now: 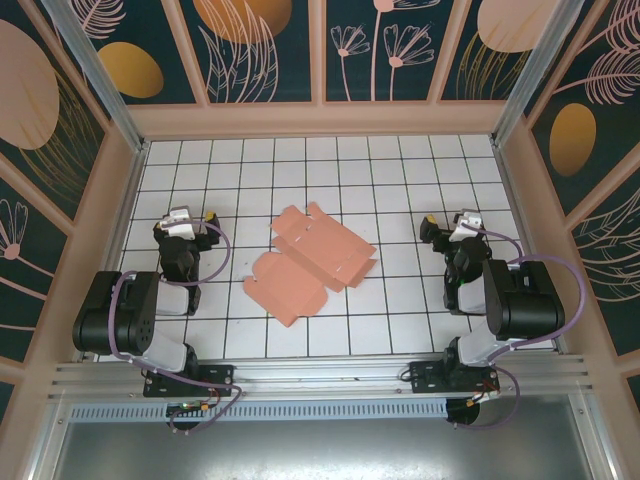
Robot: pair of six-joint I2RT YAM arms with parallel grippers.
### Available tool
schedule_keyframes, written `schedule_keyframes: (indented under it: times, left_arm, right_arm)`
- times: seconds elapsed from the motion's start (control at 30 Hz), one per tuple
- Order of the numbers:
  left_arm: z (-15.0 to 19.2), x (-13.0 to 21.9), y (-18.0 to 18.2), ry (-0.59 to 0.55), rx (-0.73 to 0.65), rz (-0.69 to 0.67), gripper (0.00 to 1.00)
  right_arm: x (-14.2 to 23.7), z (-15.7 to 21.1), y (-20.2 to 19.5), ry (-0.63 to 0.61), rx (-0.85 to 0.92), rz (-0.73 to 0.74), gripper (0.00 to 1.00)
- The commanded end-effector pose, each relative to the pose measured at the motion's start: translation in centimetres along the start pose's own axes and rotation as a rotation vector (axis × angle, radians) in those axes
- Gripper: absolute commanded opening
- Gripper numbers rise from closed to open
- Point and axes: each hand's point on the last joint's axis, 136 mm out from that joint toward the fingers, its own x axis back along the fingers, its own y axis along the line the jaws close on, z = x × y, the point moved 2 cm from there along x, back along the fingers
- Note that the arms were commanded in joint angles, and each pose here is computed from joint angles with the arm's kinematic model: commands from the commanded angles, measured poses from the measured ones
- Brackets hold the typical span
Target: Fold the paper box
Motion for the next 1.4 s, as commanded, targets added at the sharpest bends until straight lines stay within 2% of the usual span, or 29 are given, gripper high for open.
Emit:
schedule_keyframes:
  times: [0.0,0.13,0.23,0.4,0.47,0.53,0.67,0.83,0.97,1.07,1.17,1.37]
  left_arm:
    - [-1.2,0.3,0.4,-0.044,0.026,-0.022,0.99]
    - [-3.6,0.5,0.6,-0.038,0.027,-0.043,0.99]
    - [-6.1,1.7,0.2,-0.088,0.045,-0.019,0.99]
    - [-9.0,3.4,-2.7,-0.099,0.085,0.086,0.99]
    - [-9.4,4.0,-4.5,-0.088,0.098,0.146,0.99]
    - [-9.5,4.4,-6.5,-0.050,0.137,0.213,0.99]
    - [-8.2,5.2,-10.1,0.068,0.256,0.308,0.99]
    - [-5.1,6.8,-15.0,0.197,0.295,0.442,0.99]
    - [-2.6,6.7,-17.3,0.317,0.349,0.483,0.99]
    - [-1.3,6.6,-18.5,0.366,0.385,0.517,0.99]
    - [-0.4,6.3,-19.2,0.407,0.414,0.534,0.99]
    - [2.3,5.3,-20.3,0.518,0.431,0.517,0.99]
  right_arm:
    - [-0.1,-1.2,0.1,-0.053,-0.007,0.003,0.99]
    - [0.8,-1.9,0.1,-0.088,-0.008,0.004,0.99]
    - [0.9,-2.5,0.2,-0.089,-0.004,0.002,0.99]
    - [1.3,-3.9,0.5,-0.096,0.014,0.038,0.99]
    - [0.9,-4.3,0.9,-0.044,-0.016,0.054,0.99]
    - [0.6,-4.6,1.9,0.028,-0.050,0.007,0.99]
    - [0.1,-4.6,4.9,0.186,-0.111,-0.058,0.99]
    - [0.6,-3.3,10.2,0.343,-0.247,-0.201,0.99]
    - [2.4,-1.7,14.8,0.415,-0.400,-0.294,0.98]
    - [3.5,0.0,17.1,0.498,-0.462,-0.313,0.97]
    - [4.6,2.4,18.5,0.595,-0.508,-0.307,0.96]
    - [5.6,4.2,19.1,0.642,-0.507,-0.307,0.96]
